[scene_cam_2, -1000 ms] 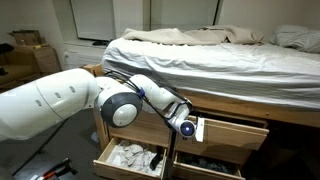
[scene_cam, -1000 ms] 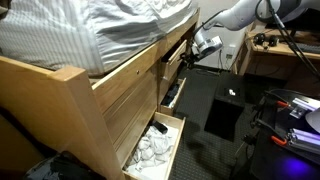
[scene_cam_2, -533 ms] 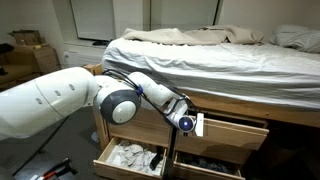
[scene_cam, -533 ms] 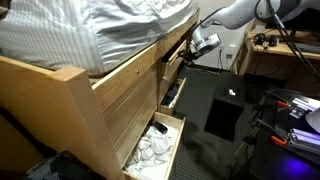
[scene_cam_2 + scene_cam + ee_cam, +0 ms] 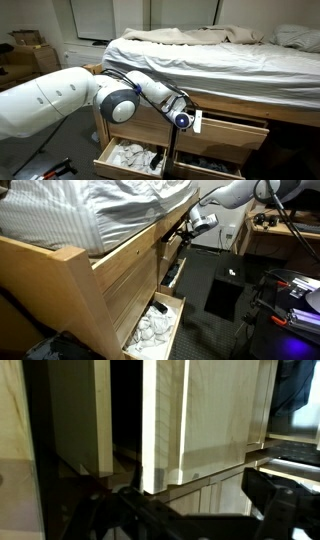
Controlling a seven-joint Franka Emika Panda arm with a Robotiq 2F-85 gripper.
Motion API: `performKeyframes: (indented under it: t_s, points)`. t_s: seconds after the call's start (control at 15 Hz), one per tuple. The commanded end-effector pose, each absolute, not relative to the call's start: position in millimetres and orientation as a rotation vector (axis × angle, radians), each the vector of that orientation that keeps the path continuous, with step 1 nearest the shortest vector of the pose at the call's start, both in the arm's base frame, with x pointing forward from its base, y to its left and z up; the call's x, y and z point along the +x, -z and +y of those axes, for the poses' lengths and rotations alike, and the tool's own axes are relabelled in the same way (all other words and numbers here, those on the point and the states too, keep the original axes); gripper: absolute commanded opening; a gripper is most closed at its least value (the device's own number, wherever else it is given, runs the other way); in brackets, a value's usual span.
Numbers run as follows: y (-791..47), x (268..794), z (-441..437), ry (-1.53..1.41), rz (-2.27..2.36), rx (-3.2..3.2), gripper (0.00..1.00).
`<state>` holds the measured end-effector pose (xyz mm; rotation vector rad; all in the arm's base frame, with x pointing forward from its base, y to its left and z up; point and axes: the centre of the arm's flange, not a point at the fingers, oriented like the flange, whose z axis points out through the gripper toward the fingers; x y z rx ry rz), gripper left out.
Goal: Open the top most drawer on the right
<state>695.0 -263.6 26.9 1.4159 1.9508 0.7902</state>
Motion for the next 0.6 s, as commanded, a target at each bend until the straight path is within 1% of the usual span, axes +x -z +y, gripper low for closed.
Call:
performKeyframes:
  t_s: [0.0,0.33,0.53]
  points:
    - [-29.0,697.0,-262.9,-0.803,1.933,1.424,1.00]
    - [-22.9,701.0,-258.9,-0.818,1.958,1.435,1.00]
    - [-0.4,725.2,-242.1,-0.816,1.977,1.494,1.00]
